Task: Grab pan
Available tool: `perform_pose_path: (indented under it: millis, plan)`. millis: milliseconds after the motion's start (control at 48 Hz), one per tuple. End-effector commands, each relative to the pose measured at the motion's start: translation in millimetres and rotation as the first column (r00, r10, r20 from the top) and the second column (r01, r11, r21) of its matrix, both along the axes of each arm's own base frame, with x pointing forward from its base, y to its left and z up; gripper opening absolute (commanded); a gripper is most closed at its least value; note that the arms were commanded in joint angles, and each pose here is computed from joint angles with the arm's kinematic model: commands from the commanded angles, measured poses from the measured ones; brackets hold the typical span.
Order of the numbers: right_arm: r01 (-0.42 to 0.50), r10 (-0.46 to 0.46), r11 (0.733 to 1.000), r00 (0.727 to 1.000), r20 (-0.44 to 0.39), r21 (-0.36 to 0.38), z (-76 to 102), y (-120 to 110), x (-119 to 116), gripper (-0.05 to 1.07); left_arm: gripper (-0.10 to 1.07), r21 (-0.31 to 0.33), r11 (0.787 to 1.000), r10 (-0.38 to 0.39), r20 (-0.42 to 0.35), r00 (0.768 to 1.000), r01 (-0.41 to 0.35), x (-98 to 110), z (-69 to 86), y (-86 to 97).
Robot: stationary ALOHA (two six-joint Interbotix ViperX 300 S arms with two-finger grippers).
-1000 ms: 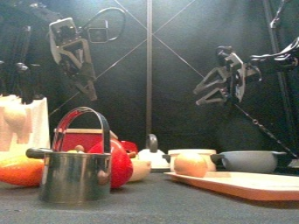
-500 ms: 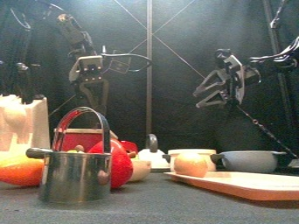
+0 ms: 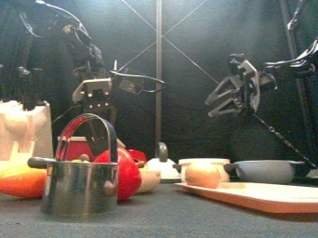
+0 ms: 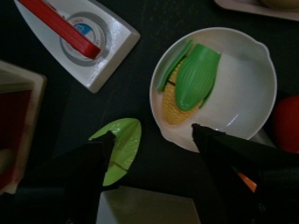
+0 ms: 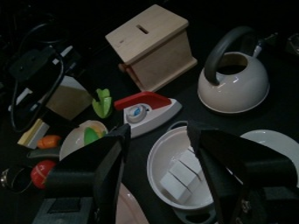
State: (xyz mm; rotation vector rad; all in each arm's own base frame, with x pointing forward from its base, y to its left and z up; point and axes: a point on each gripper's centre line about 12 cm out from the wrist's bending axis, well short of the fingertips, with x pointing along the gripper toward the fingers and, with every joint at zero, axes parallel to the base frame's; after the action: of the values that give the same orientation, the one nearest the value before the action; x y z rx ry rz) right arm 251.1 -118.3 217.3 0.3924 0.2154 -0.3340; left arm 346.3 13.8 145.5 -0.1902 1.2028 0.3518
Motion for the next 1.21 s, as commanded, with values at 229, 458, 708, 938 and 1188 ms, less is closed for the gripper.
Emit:
perform_pose_path:
  millis: [229,458,708,938,1188]
  plan:
    - [0.002,-0.002,1.0,1.0,0.023,-0.01,7.3,-3,3,0.88,1.01,-0.005,1.0,-0.006,-0.005,1.0,0.006,9,-8.2,-2.4]
    - [0.002,-0.002,1.0,1.0,0.023,-0.01,7.3,-3,3,0.88,1.01,0.013,0.999,-0.03,0.01,1.0,0.03,14,-12.0,-1.0]
    - [0.004,-0.004,1.0,1.0,0.023,-0.01,7.3,-3,2,0.88,1.01,0.015,0.999,-0.03,-0.005,1.0,0.03,13,-17.2,-0.2]
    - [0.004,-0.004,1.0,1.0,0.021,-0.008,6.3,-3,2,0.88,1.01,0.015,0.999,-0.028,-0.016,0.999,0.028,13,-22.9,1.4]
    - [0.004,-0.004,1.0,1.0,0.019,-0.007,5.7,-3,2,0.88,0.87,0.015,1.0,-0.026,-0.033,0.999,0.026,15,-29.0,2.0]
